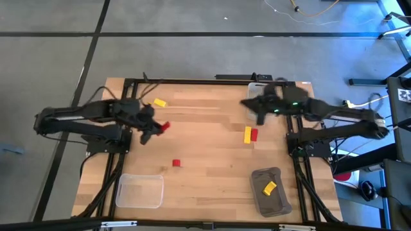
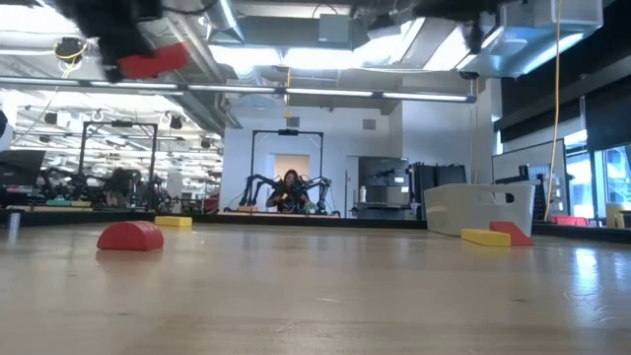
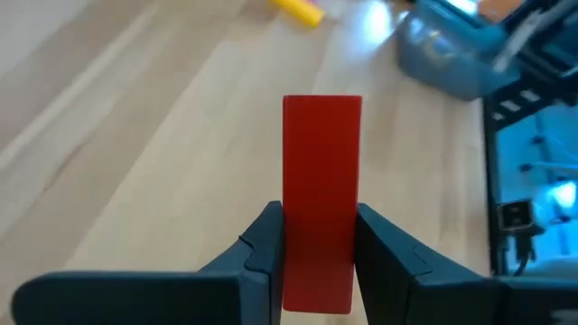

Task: Sort & place blocks by color
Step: Put the top left red block into the white bin

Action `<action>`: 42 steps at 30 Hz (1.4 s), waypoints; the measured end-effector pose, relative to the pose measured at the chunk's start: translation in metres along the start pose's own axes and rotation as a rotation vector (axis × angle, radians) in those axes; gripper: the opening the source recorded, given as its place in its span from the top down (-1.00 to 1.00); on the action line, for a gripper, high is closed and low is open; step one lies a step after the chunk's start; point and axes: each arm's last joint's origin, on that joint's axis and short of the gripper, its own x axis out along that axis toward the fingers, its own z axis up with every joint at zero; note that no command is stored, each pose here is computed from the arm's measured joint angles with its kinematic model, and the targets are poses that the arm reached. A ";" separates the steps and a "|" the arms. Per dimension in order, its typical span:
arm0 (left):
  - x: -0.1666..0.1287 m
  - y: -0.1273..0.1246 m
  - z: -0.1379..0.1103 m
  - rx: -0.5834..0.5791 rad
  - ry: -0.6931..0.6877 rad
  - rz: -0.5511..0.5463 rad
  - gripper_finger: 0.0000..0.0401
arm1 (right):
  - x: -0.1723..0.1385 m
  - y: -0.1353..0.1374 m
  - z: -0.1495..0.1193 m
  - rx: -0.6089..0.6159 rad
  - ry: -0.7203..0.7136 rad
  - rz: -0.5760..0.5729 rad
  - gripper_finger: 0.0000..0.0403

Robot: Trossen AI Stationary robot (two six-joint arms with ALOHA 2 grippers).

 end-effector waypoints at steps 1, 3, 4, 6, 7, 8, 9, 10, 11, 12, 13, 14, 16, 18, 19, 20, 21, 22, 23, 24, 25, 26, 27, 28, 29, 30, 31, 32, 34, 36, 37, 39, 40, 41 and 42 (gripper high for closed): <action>-0.008 0.002 -0.006 -0.019 0.014 0.020 0.57 | -0.011 -0.003 0.004 -0.004 -0.030 -0.027 0.98; -0.022 0.006 -0.017 -0.056 0.033 0.068 0.57 | -0.034 -0.007 0.013 -0.009 -0.099 -0.076 0.99; -0.029 0.008 -0.022 -0.073 0.027 0.087 0.57 | -0.045 -0.010 0.016 -0.007 -0.140 -0.108 0.99; -0.042 0.013 -0.033 -0.108 0.025 0.131 0.57 | -0.065 -0.014 0.022 -0.007 -0.218 -0.160 0.99; -0.048 0.015 -0.037 -0.120 0.009 0.149 0.57 | -0.074 -0.015 0.023 -0.008 -0.249 -0.186 0.99; -0.053 0.017 -0.040 -0.131 -0.009 0.162 0.57 | -0.081 -0.017 0.025 -0.006 -0.281 -0.208 0.99; -0.058 0.018 -0.044 -0.139 -0.026 0.179 0.57 | -0.088 -0.017 0.026 -0.002 -0.310 -0.222 0.99; -0.062 0.020 -0.047 -0.147 -0.042 0.191 0.57 | -0.094 -0.018 0.026 0.000 -0.322 -0.228 0.99; -0.065 0.021 -0.048 -0.150 -0.063 0.199 0.57 | -0.097 -0.019 0.026 0.002 -0.329 -0.236 0.99; -0.068 0.021 -0.049 -0.150 -0.082 0.204 0.57 | -0.099 -0.019 0.026 0.006 -0.334 -0.240 0.99; -0.069 0.022 -0.050 -0.150 -0.093 0.213 0.57 | -0.099 -0.020 0.025 0.017 -0.328 -0.245 0.99; -0.070 0.023 -0.051 -0.150 -0.096 0.222 0.57 | -0.098 -0.021 0.024 0.026 -0.317 -0.251 0.99; -0.070 0.023 -0.051 -0.149 -0.097 0.227 0.57 | -0.094 -0.022 0.023 0.026 -0.297 -0.261 1.00; -0.070 0.023 -0.051 -0.149 -0.100 0.226 0.57 | -0.089 -0.022 0.023 0.025 -0.280 -0.261 1.00; -0.070 0.022 -0.050 -0.149 -0.110 0.225 0.57 | -0.085 -0.022 0.023 0.028 -0.269 -0.250 1.00; -0.068 0.021 -0.047 -0.149 -0.129 0.223 0.57 | -0.079 -0.022 0.023 0.040 -0.254 -0.227 1.00; -0.063 0.020 -0.043 -0.150 -0.158 0.211 0.57 | -0.071 -0.022 0.023 0.045 -0.223 -0.205 1.00; -0.057 0.019 -0.038 -0.151 -0.194 0.191 0.57 | -0.061 -0.022 0.021 0.051 -0.179 -0.175 1.00; -0.049 0.017 -0.033 -0.151 -0.226 0.171 0.57 | -0.048 -0.022 0.018 0.057 -0.117 -0.140 1.00; -0.040 0.015 -0.027 -0.150 -0.258 0.149 0.57 | -0.034 -0.021 0.014 0.055 -0.061 -0.108 1.00; -0.029 0.014 -0.020 -0.144 -0.283 0.126 0.57 | -0.020 -0.020 0.009 0.049 -0.010 -0.078 1.00; -0.018 0.013 -0.016 -0.131 -0.293 0.108 0.57 | -0.006 -0.019 0.004 0.032 0.037 -0.056 1.00; -0.005 0.012 -0.013 -0.124 -0.290 0.097 0.57 | 0.008 -0.018 -0.001 0.019 0.076 -0.034 1.00; 0.008 0.013 -0.010 -0.122 -0.289 0.088 0.57 | 0.022 -0.016 -0.007 0.002 0.107 -0.007 1.00; 0.021 0.012 -0.007 -0.120 -0.292 0.068 0.57 | 0.035 -0.015 -0.013 -0.006 0.136 0.019 1.00; 0.033 0.012 -0.004 -0.118 -0.299 0.051 0.57 | 0.048 -0.013 -0.021 -0.011 0.171 0.041 1.00; 0.046 0.012 -0.002 -0.118 -0.304 0.033 0.57 | 0.061 -0.012 -0.028 -0.013 0.197 0.067 1.00; 0.057 0.011 -0.001 -0.120 -0.314 0.017 0.57 | 0.072 -0.009 -0.035 -0.016 0.212 0.099 1.00; 0.076 0.007 0.005 -0.131 -0.359 -0.025 0.57 | 0.091 -0.004 -0.046 -0.020 0.213 0.166 1.00; 0.092 0.003 0.010 -0.127 -0.399 -0.061 0.57 | 0.106 0.001 -0.056 -0.025 0.211 0.213 1.00; 0.099 0.002 0.012 -0.127 -0.408 -0.072 0.57 | 0.111 0.002 -0.061 -0.027 0.211 0.230 1.00; 0.111 0.001 0.013 -0.132 -0.429 -0.092 0.57 | 0.118 0.004 -0.064 -0.029 0.192 0.248 1.00; 0.115 0.001 0.014 -0.140 -0.440 -0.101 0.57 | 0.119 0.004 -0.064 -0.032 0.174 0.257 1.00; 0.118 0.001 0.015 -0.148 -0.449 -0.105 0.57 | 0.120 0.005 -0.063 -0.042 0.164 0.262 1.00; 0.120 0.002 0.015 -0.154 -0.454 -0.107 0.57 | 0.120 0.005 -0.063 -0.051 0.153 0.267 1.00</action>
